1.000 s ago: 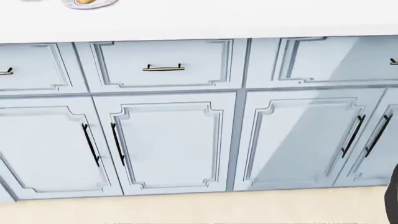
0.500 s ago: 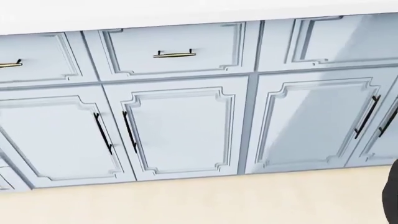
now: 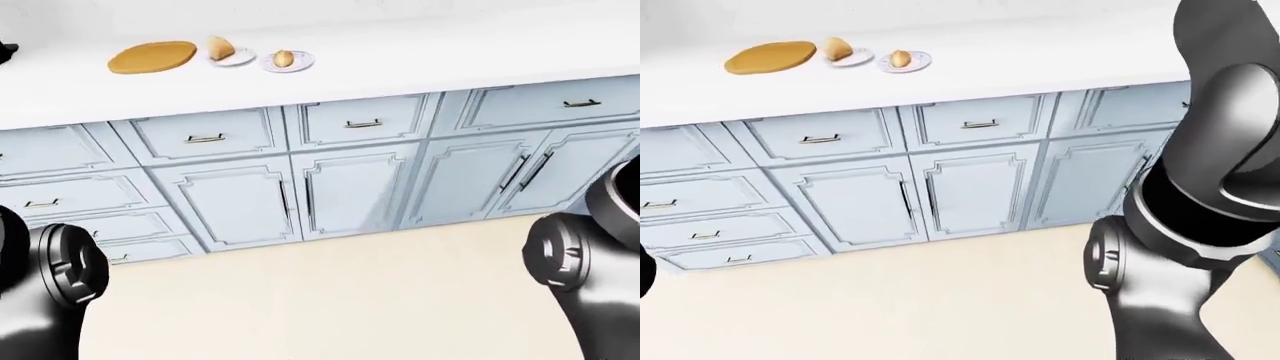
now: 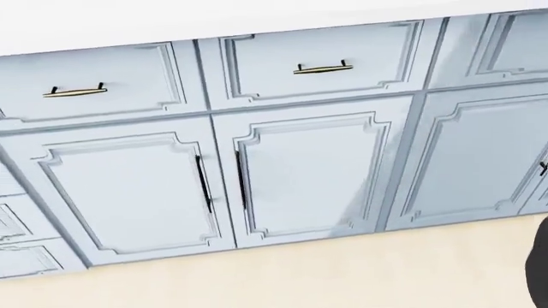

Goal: Place all breads on the cutting board.

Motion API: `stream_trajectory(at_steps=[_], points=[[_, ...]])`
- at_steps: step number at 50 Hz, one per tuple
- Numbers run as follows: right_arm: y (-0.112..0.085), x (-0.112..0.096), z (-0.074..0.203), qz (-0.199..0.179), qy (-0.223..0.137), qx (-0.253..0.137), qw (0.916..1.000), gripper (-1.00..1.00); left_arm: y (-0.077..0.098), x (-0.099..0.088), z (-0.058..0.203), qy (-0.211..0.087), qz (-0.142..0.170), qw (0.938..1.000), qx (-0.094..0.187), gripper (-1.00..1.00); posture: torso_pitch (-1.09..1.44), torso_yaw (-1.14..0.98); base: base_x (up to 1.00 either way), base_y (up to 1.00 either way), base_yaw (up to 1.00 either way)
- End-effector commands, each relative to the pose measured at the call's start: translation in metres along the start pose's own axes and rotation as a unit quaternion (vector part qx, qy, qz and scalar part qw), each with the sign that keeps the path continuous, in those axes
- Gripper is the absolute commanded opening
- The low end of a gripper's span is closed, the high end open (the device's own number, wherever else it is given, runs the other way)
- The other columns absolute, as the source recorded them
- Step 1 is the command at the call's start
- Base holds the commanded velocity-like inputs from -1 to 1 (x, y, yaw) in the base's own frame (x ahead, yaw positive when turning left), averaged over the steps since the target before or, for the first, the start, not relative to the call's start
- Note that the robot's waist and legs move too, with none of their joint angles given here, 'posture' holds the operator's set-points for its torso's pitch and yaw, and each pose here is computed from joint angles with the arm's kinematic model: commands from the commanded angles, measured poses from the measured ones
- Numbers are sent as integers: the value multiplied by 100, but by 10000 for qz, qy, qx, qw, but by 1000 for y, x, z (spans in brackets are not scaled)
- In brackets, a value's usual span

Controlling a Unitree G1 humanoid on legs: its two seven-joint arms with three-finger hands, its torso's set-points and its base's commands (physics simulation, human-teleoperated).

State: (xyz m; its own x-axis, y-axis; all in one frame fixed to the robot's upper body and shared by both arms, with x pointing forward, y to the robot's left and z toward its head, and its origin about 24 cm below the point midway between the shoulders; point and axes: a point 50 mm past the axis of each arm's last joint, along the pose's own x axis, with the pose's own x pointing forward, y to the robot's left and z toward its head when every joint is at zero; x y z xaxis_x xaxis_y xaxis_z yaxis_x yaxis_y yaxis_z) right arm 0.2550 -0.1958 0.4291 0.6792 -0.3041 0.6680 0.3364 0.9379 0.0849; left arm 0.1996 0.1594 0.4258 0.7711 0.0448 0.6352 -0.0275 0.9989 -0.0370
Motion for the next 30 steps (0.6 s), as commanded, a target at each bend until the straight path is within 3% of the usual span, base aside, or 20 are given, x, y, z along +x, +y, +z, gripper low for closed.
stream_trajectory(at_steps=[1,6,30], points=[[2,-2,17,86,-403,126,9991,100,9,0,14,-357,251,9989,-158,100,0,0,0,77,0],[5,-4,20,160,-485,175,9985,100,8,1,14,-359,226,9990,-150,100,0,0,0,70,0],[6,-5,21,210,-540,366,9976,100,4,0,9,-351,156,9992,-120,100,0,0,15,0,0]])
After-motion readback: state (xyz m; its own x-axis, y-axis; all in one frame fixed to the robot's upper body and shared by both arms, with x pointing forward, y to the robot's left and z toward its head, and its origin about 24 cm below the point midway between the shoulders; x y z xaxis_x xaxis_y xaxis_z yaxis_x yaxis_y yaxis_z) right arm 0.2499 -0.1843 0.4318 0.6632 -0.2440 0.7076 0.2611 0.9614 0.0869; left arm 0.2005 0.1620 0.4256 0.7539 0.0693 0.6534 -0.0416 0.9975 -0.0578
